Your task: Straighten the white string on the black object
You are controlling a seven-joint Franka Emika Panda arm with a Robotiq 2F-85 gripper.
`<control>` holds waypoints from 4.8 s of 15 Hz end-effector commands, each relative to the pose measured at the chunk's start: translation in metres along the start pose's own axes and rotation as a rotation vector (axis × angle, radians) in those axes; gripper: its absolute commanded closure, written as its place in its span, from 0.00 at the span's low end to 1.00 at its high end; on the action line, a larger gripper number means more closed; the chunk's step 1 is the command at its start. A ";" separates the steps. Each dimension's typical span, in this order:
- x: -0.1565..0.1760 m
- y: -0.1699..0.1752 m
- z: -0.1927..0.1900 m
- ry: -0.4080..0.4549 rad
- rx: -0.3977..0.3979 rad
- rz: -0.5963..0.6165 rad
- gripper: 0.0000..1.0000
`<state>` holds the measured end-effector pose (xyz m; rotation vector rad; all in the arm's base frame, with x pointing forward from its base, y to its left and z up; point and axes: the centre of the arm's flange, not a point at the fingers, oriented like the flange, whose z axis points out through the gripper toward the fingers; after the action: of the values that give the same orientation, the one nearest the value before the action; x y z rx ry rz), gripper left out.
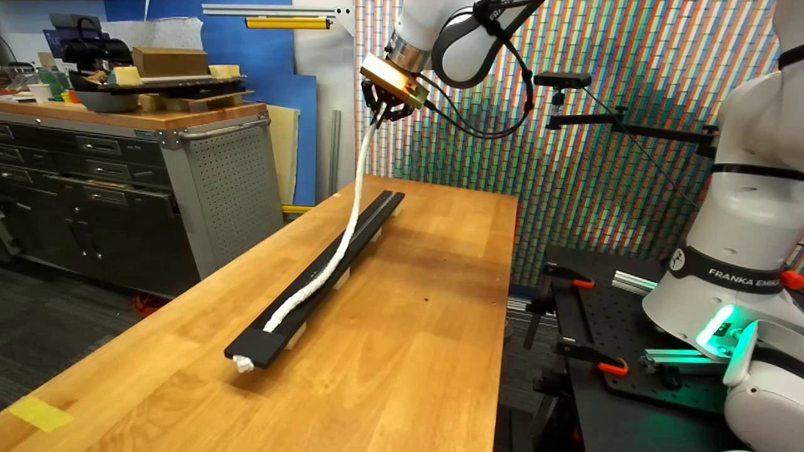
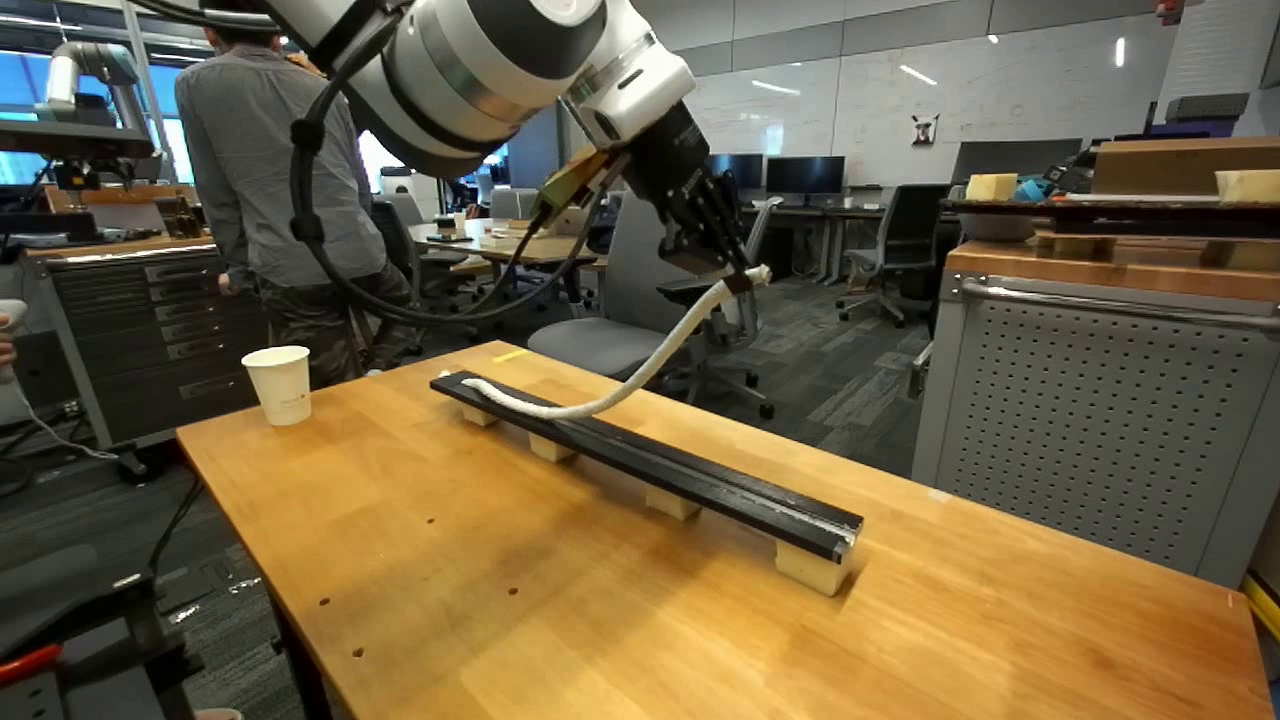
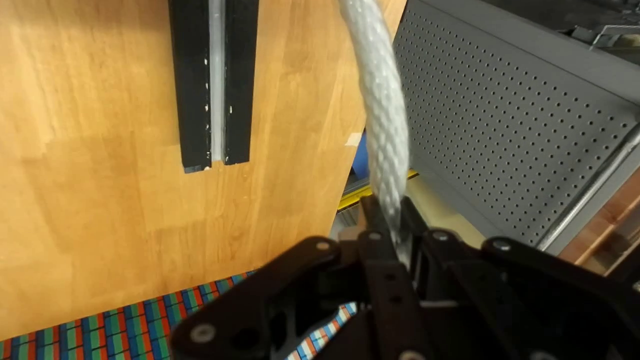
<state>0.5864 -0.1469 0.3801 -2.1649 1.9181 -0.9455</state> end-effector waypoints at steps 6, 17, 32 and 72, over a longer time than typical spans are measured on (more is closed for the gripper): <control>0.022 0.007 0.039 0.030 0.014 -0.035 0.97; 0.007 0.038 0.110 0.004 -0.125 -0.229 0.97; 0.008 0.060 0.175 -0.077 -0.277 -0.458 0.97; 0.074 0.052 0.215 -0.100 -0.359 -0.099 0.49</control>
<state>0.6376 -0.2828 0.2103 -2.5200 2.0428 -0.5239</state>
